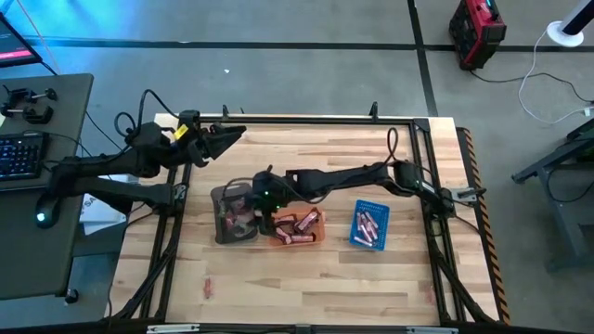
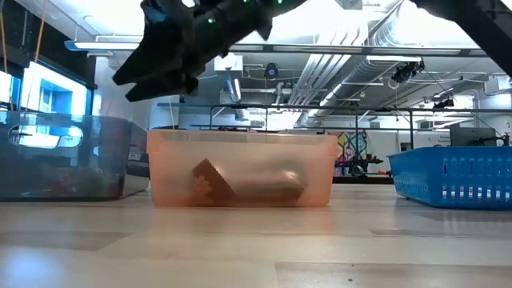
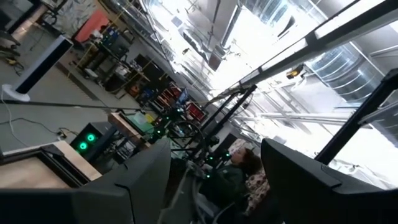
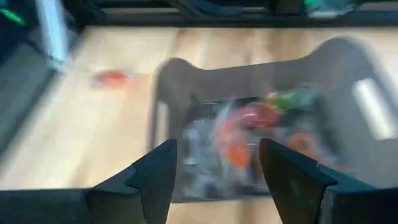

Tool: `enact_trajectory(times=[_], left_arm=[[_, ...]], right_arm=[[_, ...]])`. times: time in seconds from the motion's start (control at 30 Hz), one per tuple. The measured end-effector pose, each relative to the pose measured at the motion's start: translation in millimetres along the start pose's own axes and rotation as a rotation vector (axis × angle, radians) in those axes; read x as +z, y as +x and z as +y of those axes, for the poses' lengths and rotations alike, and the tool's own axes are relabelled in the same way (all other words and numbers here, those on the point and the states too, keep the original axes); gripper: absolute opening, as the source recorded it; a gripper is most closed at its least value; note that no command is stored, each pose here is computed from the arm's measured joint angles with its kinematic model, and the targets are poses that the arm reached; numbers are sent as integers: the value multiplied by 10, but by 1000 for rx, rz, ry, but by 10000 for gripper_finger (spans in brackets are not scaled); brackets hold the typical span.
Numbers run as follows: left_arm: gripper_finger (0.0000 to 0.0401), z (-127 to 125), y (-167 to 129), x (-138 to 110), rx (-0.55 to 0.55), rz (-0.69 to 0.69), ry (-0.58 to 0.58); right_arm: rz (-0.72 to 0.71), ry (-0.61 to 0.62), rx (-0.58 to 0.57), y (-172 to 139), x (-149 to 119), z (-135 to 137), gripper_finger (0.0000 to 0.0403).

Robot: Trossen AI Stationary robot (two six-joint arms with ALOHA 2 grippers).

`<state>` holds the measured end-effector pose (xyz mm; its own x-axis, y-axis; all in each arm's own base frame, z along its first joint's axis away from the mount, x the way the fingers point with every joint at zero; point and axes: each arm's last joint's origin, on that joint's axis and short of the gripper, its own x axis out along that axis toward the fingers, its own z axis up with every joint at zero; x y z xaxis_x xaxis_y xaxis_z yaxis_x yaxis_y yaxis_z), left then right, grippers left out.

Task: Sort candy by brand, put in halloween buckets
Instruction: Put the orange gummy into the black bin

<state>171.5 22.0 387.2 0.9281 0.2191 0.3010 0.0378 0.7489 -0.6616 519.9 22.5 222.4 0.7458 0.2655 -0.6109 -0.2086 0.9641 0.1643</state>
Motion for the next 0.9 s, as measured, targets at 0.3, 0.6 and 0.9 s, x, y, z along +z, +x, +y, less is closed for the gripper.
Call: enact_trajectory(times=[0.3, 0.6, 0.9], left_arm=[[241, 7, 0, 4, 16, -12, 10], [241, 9, -3, -50, 5, 55, 10], [241, 27, -19, -158, 38, 154, 31]], right_arm=[[6, -145, -112, -46, 67, 157, 222], [253, -105, -183, -666, 19, -336, 222], [433, 120, -225, -1446, -571, -774, 222]])
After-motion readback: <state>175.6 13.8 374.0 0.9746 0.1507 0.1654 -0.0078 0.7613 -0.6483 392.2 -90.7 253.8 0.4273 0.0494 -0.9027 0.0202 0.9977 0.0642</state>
